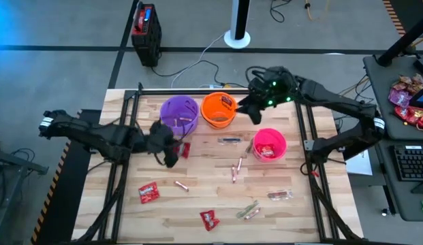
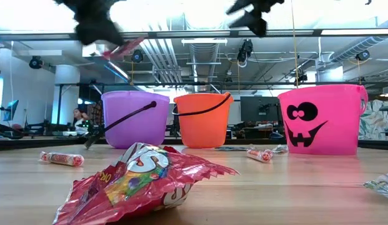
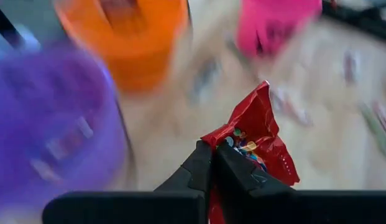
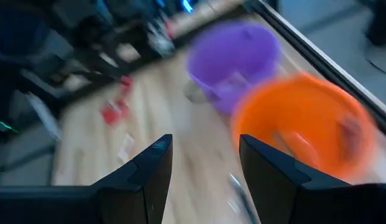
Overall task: Sort candy by brand, put in halloween buckets
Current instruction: Put the red candy into the pink bucket
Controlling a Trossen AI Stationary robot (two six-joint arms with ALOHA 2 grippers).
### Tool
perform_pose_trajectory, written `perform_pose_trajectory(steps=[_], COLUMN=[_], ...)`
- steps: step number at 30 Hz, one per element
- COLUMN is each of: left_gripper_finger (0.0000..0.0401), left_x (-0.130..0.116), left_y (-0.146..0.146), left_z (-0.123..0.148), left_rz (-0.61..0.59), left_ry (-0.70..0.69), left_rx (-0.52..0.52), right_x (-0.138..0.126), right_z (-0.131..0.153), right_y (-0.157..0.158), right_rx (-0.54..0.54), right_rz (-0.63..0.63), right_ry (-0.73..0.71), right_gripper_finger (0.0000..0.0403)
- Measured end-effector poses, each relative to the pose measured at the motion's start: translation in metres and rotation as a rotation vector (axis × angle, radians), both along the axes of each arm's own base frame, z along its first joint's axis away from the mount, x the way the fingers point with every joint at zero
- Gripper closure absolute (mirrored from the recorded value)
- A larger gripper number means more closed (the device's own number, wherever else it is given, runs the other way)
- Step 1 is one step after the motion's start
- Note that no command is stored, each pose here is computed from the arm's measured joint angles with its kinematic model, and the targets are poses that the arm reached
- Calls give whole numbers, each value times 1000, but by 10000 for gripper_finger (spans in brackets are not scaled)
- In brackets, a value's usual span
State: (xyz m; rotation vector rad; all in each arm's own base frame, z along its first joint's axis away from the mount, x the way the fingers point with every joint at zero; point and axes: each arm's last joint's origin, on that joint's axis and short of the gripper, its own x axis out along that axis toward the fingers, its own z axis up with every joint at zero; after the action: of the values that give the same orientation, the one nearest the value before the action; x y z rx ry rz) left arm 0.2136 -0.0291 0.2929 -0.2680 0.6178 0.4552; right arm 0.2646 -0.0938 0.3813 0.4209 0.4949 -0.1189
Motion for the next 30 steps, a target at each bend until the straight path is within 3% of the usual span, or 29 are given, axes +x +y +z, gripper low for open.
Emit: perform_pose_trajectory(steps=[3, 7, 15, 22, 26, 30], left_gripper_finger=[401, 401, 401, 401, 401, 401], left_x=[19, 48, 93, 117, 119, 118], left_y=[14, 41, 61, 60, 60, 60], left_z=[24, 46, 69, 80, 86, 87], left_rz=[40, 115, 55, -18, -28, -28], left_ry=[-13, -71, -68, -98, -105, -111], left_rx=[107, 133, 217, 185, 203, 203], right_x=[17, 35, 56, 58, 58, 58], right_z=[-2, -6, -27, -28, -28, -28], right_y=[13, 20, 30, 31, 32, 33], right_rx=[14, 8, -17, -44, -41, -45], right_rz=[33, 34, -19, -66, -60, -54], right_ry=[-133, -204, -131, -124, -122, -121], right_gripper_finger=[225, 225, 225, 228, 263, 341])
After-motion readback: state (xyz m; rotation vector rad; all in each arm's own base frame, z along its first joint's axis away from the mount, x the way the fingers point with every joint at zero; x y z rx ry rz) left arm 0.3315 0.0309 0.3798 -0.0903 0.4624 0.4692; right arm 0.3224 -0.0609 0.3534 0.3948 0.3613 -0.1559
